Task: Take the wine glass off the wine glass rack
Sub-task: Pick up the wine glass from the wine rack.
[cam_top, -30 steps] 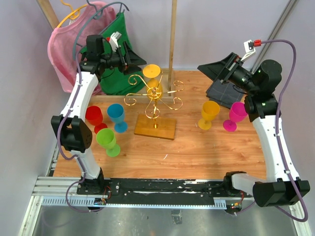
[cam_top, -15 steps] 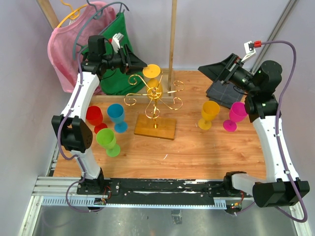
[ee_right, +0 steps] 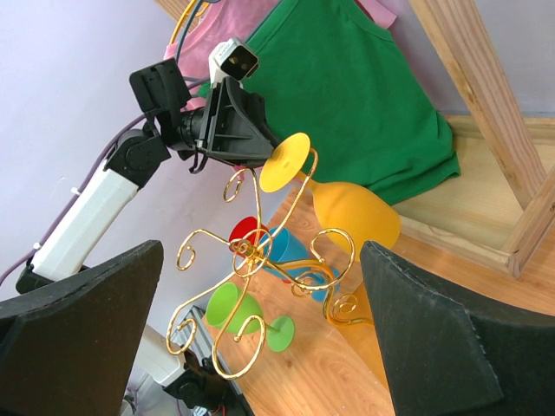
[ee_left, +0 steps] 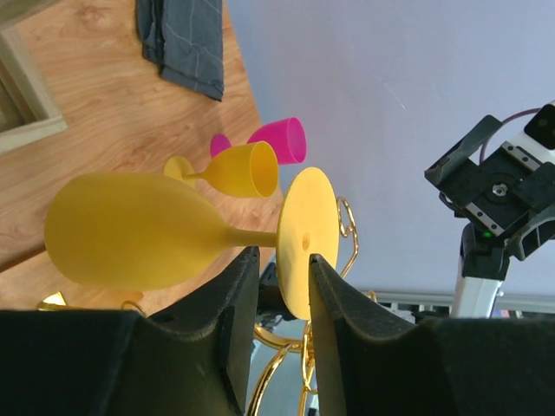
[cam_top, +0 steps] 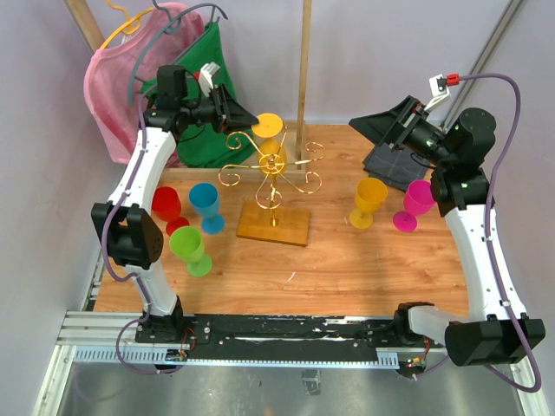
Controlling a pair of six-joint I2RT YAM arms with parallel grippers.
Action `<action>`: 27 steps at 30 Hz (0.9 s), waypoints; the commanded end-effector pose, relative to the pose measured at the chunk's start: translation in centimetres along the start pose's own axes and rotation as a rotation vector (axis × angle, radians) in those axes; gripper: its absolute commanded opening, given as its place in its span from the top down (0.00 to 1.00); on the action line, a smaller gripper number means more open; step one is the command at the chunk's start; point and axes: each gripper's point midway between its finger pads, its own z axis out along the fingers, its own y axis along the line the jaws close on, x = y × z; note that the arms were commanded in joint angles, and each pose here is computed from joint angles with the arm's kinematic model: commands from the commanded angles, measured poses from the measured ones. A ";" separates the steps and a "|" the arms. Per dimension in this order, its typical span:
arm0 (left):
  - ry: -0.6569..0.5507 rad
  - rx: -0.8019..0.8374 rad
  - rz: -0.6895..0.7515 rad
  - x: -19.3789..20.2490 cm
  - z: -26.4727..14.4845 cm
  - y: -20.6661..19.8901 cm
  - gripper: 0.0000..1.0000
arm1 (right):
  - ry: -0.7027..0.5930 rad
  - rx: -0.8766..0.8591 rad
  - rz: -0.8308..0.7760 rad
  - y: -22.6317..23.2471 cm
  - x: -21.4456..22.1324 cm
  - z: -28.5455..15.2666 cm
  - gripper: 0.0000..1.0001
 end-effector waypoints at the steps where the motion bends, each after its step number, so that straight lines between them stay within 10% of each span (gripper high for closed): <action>1: 0.042 0.026 -0.016 1.1 -0.2 -0.7 0.68 | -0.023 -0.021 -0.038 0.8 -0.6 -0.7 0.02; 11: 0.055 0.044 -0.023 1.2 -0.2 -1.2 1.00 | -0.025 -0.024 -0.032 0.7 -0.5 -0.7 0.02; 27: 0.061 0.093 -0.061 0.7 -0.4 -2.8 1.00 | -0.023 -0.025 -0.027 0.6 -0.2 -0.7 0.02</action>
